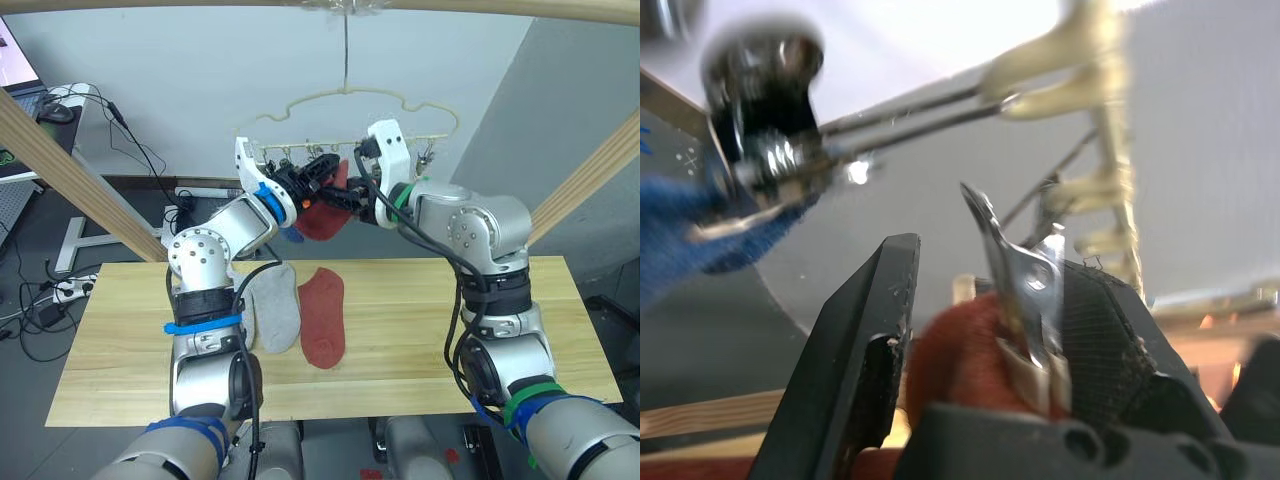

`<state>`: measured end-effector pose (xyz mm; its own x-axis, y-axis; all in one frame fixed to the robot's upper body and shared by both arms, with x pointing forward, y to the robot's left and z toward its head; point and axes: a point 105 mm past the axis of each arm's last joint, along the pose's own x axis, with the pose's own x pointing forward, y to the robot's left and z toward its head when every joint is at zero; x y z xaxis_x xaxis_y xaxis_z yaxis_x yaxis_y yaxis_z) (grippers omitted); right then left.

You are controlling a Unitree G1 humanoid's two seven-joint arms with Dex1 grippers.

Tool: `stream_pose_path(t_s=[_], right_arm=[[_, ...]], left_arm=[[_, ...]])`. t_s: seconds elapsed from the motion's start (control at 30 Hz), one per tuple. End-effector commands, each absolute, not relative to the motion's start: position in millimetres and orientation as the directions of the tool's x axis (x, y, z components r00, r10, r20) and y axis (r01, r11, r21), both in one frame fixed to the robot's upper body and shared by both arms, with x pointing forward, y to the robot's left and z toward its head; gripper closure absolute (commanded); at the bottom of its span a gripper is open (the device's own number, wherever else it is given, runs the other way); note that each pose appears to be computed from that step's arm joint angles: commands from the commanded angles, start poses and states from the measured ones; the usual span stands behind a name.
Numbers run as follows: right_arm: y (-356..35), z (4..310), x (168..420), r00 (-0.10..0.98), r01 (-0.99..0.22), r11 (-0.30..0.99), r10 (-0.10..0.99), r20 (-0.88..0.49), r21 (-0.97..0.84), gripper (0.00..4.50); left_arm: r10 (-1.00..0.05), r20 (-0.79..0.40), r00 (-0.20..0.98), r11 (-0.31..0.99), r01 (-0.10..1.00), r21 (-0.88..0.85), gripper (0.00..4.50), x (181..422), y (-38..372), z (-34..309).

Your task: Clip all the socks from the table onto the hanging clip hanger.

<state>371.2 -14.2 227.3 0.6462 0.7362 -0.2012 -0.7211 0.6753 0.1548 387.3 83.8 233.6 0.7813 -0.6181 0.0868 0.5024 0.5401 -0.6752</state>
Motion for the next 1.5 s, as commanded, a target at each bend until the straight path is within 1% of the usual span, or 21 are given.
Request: stream_pose_path(t_s=[0.03,0.17,0.3,0.47,0.6,0.7,0.8,0.97,1.1,1.23,1.37,1.5], right_arm=[[-13,236,359,0.634,-0.745,0.655,0.755,-0.168,0.126,0.59],[-16,227,352,0.628,-0.744,0.654,0.755,-0.187,0.141,0.59],[-24,219,346,0.640,-0.728,0.669,0.742,-0.199,0.153,0.59],[-37,209,336,0.664,-0.701,0.696,0.716,-0.214,0.154,0.59],[-49,207,332,0.705,-0.664,0.734,0.678,-0.211,0.141,0.59],[-54,205,330,0.744,-0.629,0.769,0.638,-0.201,0.113,0.59],[-58,203,329,0.793,-0.575,0.811,0.584,-0.173,0.107,0.59],[-63,206,328,0.870,-0.478,0.872,0.487,-0.077,0.111,0.59],[-69,209,330,0.921,-0.385,0.917,0.389,-0.016,0.106,0.59],[-70,217,333,0.945,-0.328,0.936,0.326,0.035,0.131,0.59],[-72,225,337,0.960,-0.277,0.950,0.268,0.077,0.144,0.59],[-75,230,341,0.967,-0.250,0.956,0.238,0.094,0.155,0.59]], left_arm=[[-0.669,0.120,0.733,0.561,0.605,-0.565,2.10,370,80,243],[-0.690,0.085,0.719,0.623,0.650,-0.435,2.10,360,85,235],[-0.689,0.077,0.721,0.667,0.672,-0.321,2.10,353,93,229],[-0.698,0.067,0.713,0.690,0.695,-0.201,2.10,340,106,222],[-0.718,0.060,0.693,0.687,0.720,-0.093,2.10,332,117,222],[-0.750,0.064,0.658,0.659,0.752,0.001,2.10,325,121,227],[-0.796,0.061,0.603,0.605,0.796,0.033,2.10,319,125,233],[-0.832,0.070,0.550,0.554,0.823,0.127,2.10,317,131,244],[-0.871,0.072,0.486,0.490,0.847,0.205,2.10,312,131,253],[-0.902,0.053,0.428,0.427,0.871,0.241,2.10,309,129,261],[-0.935,0.005,0.355,0.344,0.903,0.258,2.10,304,129,267],[-0.951,0.001,0.309,0.299,0.919,0.258,2.10,303,126,275]])
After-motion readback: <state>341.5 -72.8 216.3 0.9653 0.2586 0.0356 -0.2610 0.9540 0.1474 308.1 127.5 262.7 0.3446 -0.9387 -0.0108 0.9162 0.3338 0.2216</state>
